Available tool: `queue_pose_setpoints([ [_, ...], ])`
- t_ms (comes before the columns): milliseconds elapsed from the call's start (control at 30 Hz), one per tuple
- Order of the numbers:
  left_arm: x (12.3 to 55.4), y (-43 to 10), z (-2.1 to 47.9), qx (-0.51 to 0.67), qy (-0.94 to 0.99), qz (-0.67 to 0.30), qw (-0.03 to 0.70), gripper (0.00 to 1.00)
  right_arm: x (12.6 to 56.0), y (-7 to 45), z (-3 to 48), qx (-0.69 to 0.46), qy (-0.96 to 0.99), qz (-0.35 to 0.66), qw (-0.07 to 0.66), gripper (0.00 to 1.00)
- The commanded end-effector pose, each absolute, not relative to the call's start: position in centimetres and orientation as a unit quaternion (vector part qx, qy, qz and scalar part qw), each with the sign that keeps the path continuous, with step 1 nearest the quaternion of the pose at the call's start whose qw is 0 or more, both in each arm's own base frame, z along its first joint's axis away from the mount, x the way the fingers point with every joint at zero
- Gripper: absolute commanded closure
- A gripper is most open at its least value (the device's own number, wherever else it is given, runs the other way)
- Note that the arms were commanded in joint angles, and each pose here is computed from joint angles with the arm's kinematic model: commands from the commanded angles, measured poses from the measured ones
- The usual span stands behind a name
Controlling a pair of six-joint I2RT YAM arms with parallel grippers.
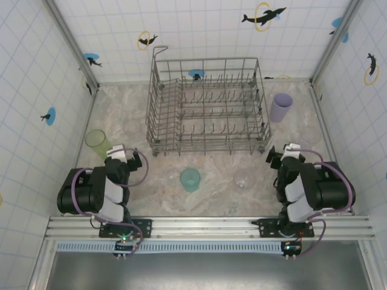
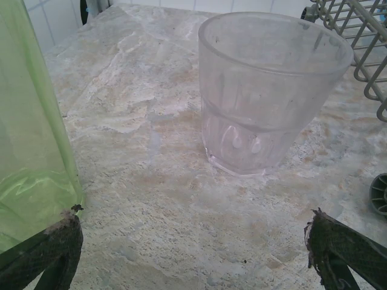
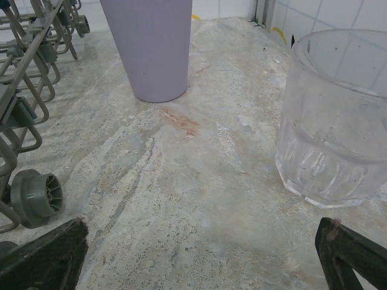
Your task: Load the cups into the dish rack
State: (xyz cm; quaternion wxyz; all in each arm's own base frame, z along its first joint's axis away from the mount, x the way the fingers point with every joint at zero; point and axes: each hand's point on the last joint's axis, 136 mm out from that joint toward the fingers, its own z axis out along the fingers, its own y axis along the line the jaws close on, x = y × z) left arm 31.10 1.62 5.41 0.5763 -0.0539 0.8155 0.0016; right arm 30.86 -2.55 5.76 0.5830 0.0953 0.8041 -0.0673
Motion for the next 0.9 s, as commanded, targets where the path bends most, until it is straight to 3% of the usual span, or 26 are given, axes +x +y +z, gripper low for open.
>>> queue_pose_setpoints([
  [0,31.23,1.47,5.81,-0.044,0.81,0.0,0.584,0.02,30.26,-2.73,5.79,0.099,0.802,-0.07,0.585,0.0],
  [867,31.26,1.45,5.79,-0.044,0.811,-0.003,0.584,0.03,29.9,-3.64,6.0,0.124,0.796,-0.084,0.586,0.0],
])
